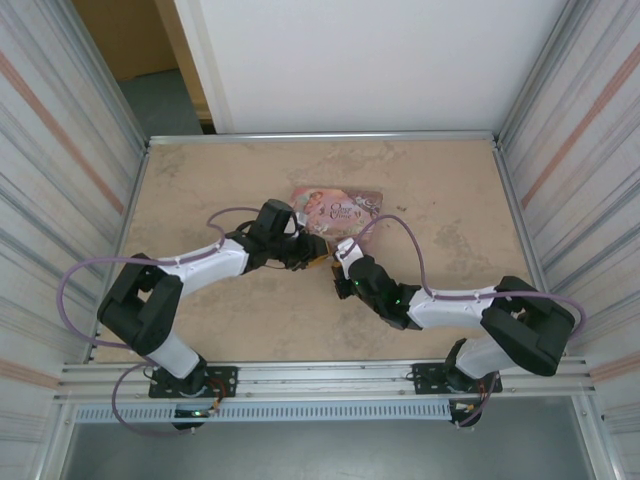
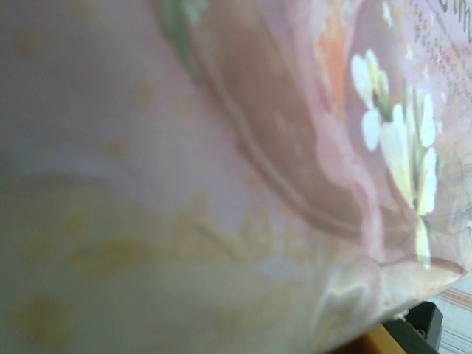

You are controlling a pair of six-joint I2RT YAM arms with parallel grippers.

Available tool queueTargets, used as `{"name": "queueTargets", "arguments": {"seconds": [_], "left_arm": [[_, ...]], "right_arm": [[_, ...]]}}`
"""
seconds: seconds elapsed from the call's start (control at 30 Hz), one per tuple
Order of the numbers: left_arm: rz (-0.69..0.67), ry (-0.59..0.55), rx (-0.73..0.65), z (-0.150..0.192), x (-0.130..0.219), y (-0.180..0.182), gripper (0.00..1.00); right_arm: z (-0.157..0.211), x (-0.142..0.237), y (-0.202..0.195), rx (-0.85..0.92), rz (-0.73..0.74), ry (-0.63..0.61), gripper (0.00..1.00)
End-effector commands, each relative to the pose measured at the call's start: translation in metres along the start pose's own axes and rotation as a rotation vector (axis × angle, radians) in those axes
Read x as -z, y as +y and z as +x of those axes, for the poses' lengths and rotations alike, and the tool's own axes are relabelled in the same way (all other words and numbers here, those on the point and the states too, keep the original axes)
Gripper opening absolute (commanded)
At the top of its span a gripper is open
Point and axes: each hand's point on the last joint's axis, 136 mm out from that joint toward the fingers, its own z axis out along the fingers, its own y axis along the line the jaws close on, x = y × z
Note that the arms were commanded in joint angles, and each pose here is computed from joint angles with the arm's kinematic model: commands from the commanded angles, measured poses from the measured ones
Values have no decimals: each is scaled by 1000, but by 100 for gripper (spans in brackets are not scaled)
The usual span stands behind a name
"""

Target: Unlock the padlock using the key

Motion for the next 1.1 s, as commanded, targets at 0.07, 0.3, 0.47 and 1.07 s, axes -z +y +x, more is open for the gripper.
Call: {"name": "queueTargets", "arguments": {"seconds": [0.07,0.3,0.47,1.07], "left_arm": [[102,43,-50,9,16,-40,5],[98,55,-52,12,20,-43,5],[102,66,-53,14,21,-44,5],[97,86,-55,17,21,-44,5]], "right_arm": [[-37,2,4,3,4,-143,0],[-44,2,13,29,-96,-164,0],[-47,-1,11,19,-148,-160,0],[-61,2,11,-59,-297,-157,0]]}}
